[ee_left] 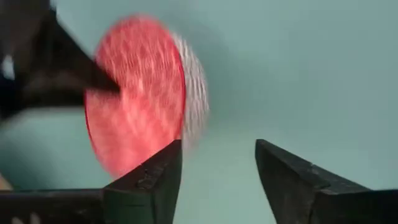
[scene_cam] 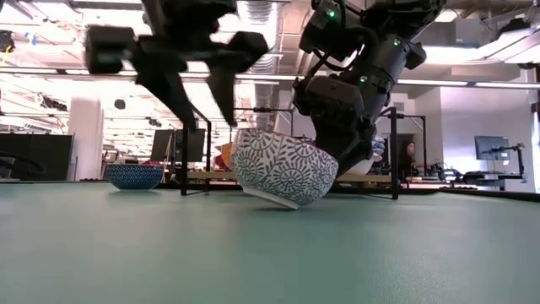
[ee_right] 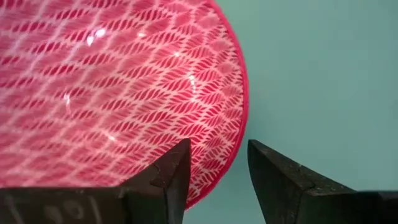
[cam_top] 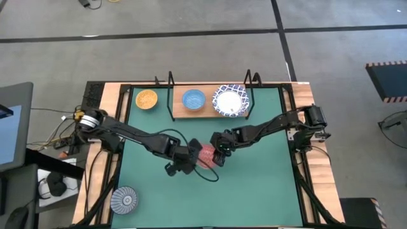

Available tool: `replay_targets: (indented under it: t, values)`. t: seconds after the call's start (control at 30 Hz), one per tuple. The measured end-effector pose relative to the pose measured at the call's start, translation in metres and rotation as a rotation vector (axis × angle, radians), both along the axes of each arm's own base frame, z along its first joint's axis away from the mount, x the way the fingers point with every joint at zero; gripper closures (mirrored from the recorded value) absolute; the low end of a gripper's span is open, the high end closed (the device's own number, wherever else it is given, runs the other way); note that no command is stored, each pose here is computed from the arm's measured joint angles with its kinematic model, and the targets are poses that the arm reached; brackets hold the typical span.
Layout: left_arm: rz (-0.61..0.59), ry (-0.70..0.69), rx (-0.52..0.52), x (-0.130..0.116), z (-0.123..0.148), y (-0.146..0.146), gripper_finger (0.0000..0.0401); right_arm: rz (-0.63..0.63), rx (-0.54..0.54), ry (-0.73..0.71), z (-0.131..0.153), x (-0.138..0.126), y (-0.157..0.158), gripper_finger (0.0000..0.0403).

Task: Place and stack bowls onto a shelf
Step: Stack the red patterned bowl on top of the blue patterned bowl on the shelf

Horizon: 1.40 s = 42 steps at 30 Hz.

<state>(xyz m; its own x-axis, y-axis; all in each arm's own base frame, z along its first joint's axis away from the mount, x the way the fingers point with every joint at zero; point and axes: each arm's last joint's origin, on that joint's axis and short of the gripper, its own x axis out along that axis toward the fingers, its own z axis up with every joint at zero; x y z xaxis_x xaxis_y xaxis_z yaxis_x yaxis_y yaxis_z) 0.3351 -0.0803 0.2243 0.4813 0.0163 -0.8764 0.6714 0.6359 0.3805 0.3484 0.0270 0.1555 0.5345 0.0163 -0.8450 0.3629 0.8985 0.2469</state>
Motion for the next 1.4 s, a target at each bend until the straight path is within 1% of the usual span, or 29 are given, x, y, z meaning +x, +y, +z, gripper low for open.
replay_targets:
  t: [0.07, 0.13, 0.2, 0.3, 0.37, 0.4, 0.47, 0.57, 0.77, 1.0, 1.17, 1.3, 1.4]
  values:
    - [0.080, 0.010, -0.025, -0.009, 0.010, 0.004, 0.0201, -0.003, -0.003, -0.003, 0.000, 0.000, -0.001, 0.0234]
    - [0.177, 0.019, -0.075, -0.019, 0.022, 0.011, 0.0197, -0.014, -0.016, -0.006, 0.000, 0.001, -0.002, 0.0254]
    - [0.285, -0.045, -0.172, -0.022, 0.036, 0.019, 0.0196, -0.024, -0.031, -0.011, 0.000, 0.001, -0.002, 0.0278]
    - [0.405, -0.136, -0.328, -0.026, 0.043, 0.031, 0.0195, -0.036, -0.047, -0.028, 0.001, 0.002, -0.003, 0.0318]
    - [0.465, -0.195, -0.394, -0.029, 0.043, 0.037, 0.0195, -0.038, -0.047, -0.051, 0.003, 0.004, -0.002, 0.0343]
    - [0.492, -0.207, -0.407, -0.031, 0.040, 0.041, 0.0195, -0.038, -0.051, -0.062, 0.004, 0.005, 0.000, 0.0353]
    - [0.542, -0.235, -0.420, -0.035, 0.036, 0.047, 0.0195, -0.040, -0.068, -0.078, 0.006, 0.005, 0.002, 0.0368]
    - [0.602, -0.234, -0.405, -0.038, 0.024, 0.054, 0.0195, -0.037, -0.088, -0.083, 0.006, 0.005, 0.007, 0.0368]
    - [0.639, -0.238, -0.357, -0.041, 0.012, 0.058, 0.0195, -0.047, -0.128, -0.075, 0.008, 0.006, 0.009, 0.0368]
    - [0.686, -0.252, -0.348, -0.042, 0.012, 0.059, 0.0195, -0.073, -0.349, -0.063, 0.024, 0.011, 0.014, 0.0368]
    - [0.726, -0.313, -0.295, -0.052, 0.025, 0.062, 0.0195, -0.098, -0.470, -0.094, 0.039, 0.019, 0.009, 0.0368]
    - [0.756, -0.421, -0.299, -0.066, 0.048, 0.065, 0.0195, -0.116, -0.558, -0.133, 0.055, 0.030, -0.008, 0.0368]
    - [0.755, -0.494, -0.319, -0.078, 0.065, 0.065, 0.0195, -0.127, -0.614, -0.206, 0.072, 0.040, -0.023, 0.0368]
